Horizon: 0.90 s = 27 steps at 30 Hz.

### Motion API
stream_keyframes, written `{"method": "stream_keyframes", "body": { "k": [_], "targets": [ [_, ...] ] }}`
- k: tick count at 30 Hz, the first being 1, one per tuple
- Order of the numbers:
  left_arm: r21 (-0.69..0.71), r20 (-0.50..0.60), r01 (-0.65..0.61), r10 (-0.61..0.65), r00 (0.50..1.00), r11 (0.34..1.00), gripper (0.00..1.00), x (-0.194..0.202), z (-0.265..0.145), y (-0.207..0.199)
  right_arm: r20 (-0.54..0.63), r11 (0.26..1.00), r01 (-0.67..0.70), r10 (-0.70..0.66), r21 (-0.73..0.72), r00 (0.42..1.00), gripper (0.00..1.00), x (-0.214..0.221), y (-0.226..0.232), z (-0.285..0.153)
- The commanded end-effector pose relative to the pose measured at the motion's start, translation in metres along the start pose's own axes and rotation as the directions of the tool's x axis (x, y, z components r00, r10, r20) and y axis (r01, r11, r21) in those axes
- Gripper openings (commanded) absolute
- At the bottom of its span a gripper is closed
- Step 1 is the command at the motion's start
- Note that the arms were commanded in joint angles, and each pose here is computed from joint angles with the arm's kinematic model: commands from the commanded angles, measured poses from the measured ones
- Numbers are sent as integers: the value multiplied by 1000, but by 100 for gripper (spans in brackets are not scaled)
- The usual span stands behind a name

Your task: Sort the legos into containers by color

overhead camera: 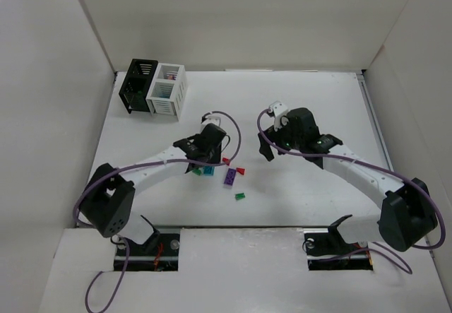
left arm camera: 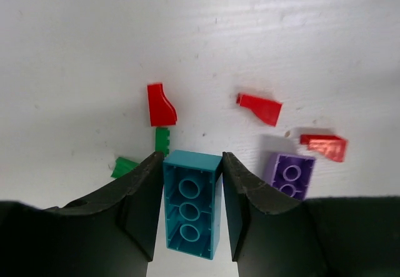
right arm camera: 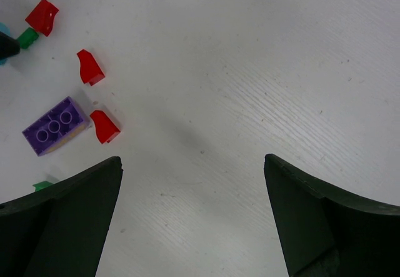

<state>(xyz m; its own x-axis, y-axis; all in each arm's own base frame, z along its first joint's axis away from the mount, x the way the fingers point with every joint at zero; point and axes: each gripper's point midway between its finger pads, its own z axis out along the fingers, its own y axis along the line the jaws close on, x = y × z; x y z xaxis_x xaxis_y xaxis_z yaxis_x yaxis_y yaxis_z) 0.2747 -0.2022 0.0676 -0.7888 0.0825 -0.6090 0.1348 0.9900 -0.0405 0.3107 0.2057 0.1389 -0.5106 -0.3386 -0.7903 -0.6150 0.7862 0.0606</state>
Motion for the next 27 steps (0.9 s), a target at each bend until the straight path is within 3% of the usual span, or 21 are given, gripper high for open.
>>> {"method": "stream_keyframes", "body": {
  "k": [1, 6, 14, 20, 27],
  "targets": [
    [39, 159, 98, -103, 982, 994, 28, -68, -27, 5, 66, 999, 12, -15, 38, 998, 100, -18, -9, -6],
    [40, 336, 235, -235, 912, 971, 28, -162, -44, 65, 82, 998, 0, -5, 65, 997, 100, -30, -20, -5],
    [16, 510, 293, -260, 820, 956, 30, -277, -56, 160, 115, 996, -16, 5, 93, 993, 100, -64, -37, 6],
    [-24, 521, 315, -258, 814, 949, 30, -322, -24, 203, 103, 993, -40, 29, 108, 994, 100, -70, -49, 16],
    [-40, 468, 322, -267, 843, 946, 34, -328, 20, 211, 104, 990, -58, 45, 130, 994, 100, -76, -63, 15]
  ]
}}
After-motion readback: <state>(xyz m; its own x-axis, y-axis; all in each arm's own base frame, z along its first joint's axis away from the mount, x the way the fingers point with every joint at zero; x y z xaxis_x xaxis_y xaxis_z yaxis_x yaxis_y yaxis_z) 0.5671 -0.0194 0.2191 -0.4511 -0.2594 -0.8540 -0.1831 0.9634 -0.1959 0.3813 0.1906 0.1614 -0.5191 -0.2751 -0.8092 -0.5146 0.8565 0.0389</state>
